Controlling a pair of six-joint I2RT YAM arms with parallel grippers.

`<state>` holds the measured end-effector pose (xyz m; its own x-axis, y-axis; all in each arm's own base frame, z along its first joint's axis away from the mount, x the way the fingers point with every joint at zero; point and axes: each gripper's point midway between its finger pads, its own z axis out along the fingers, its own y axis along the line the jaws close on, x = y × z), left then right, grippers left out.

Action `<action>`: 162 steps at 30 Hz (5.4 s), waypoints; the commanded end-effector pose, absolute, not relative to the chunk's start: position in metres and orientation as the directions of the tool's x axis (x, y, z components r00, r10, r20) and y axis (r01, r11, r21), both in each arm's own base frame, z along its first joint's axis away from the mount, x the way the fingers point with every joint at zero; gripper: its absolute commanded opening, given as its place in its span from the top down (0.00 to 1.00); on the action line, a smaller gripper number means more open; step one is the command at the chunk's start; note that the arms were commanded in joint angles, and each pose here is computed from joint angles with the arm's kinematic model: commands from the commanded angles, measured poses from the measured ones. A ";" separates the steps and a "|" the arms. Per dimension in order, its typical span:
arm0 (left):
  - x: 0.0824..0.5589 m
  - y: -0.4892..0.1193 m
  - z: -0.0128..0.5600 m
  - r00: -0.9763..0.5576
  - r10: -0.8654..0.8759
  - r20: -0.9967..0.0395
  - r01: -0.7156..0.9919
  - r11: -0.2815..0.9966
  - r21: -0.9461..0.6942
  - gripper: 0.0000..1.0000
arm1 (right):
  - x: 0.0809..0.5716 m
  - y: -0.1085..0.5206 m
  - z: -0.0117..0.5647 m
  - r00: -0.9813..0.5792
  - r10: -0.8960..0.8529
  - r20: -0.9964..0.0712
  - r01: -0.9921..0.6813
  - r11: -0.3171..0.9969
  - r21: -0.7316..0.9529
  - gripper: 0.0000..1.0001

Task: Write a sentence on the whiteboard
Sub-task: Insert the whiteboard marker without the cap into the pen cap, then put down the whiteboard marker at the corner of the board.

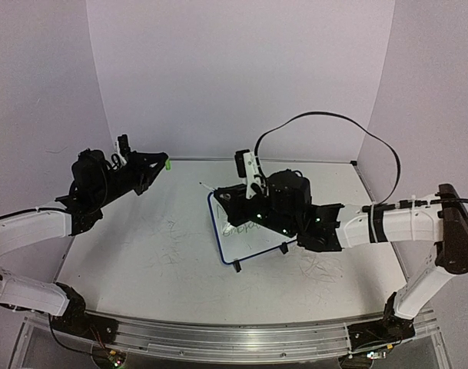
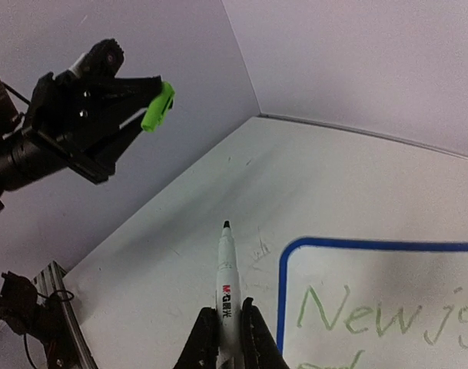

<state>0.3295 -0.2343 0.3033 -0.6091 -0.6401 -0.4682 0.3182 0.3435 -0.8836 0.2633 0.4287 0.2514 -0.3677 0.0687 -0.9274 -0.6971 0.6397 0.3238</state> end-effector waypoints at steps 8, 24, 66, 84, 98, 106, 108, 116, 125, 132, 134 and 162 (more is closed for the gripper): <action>0.313 -0.240 0.367 -0.617 -0.739 -0.270 0.402 -0.001 -0.916 1.00 | 0.286 0.489 0.327 -0.245 0.271 -0.931 -0.682 0.634 0.364 1.00; 0.319 -0.237 0.361 -0.577 -0.767 -0.281 0.402 0.032 -0.915 1.00 | 0.261 0.498 0.345 -0.160 0.272 -0.949 -0.723 0.622 0.300 1.00; 0.313 -0.241 0.371 -0.581 -0.752 -0.312 0.440 0.032 -0.897 1.00 | 0.267 0.512 0.337 -0.174 0.261 -0.950 -0.715 0.629 0.304 1.00; 0.313 -0.241 0.370 -0.582 -0.750 -0.314 0.440 0.034 -0.897 1.00 | 0.270 0.501 0.345 -0.145 0.287 -0.947 -0.692 0.654 0.304 1.00; 0.312 -0.243 0.371 -0.589 -0.744 -0.315 0.442 0.029 -0.896 1.00 | 0.276 0.502 0.342 -0.135 0.292 -0.947 -0.670 0.678 0.304 1.00; 0.312 -0.244 0.369 -0.593 -0.742 -0.313 0.440 0.028 -0.898 1.00 | 0.281 0.509 0.342 -0.116 0.286 -0.951 -0.666 0.689 0.288 1.00; 0.312 -0.243 0.369 -0.593 -0.742 -0.312 0.438 0.027 -0.898 1.00 | 0.283 0.510 0.343 -0.111 0.287 -0.951 -0.662 0.692 0.286 1.00; 0.311 -0.243 0.368 -0.591 -0.749 -0.300 0.431 0.022 -0.902 1.00 | 0.311 0.507 0.325 -0.011 0.300 -0.954 -0.526 0.810 0.260 1.00; 0.308 -0.245 0.361 -0.602 -0.744 -0.292 0.417 0.019 -0.909 1.00 | 0.323 0.515 0.340 0.216 0.299 -0.929 -0.395 0.898 0.197 1.00; 0.287 -0.259 0.349 -0.631 -0.689 -0.356 0.449 0.049 -0.892 1.00 | 0.336 0.531 0.354 0.216 0.284 -0.934 -0.521 0.843 0.136 1.00; 0.278 -0.261 0.342 -0.636 -0.679 -0.367 0.452 0.058 -0.890 1.00 | 0.339 0.532 0.360 0.192 0.292 -0.937 -0.565 0.814 0.138 1.00; 0.262 -0.236 0.384 -0.338 -0.637 -0.692 0.540 0.471 -0.697 0.18 | 0.351 0.257 0.326 -0.119 0.182 -0.976 -0.291 0.933 0.210 1.00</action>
<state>0.2614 -0.2405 0.3683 -0.4018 -0.6884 -0.6039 0.5122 0.3777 -0.7714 0.3479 0.3301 0.3546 0.0182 0.1859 -0.9824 -0.4304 0.8883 0.1601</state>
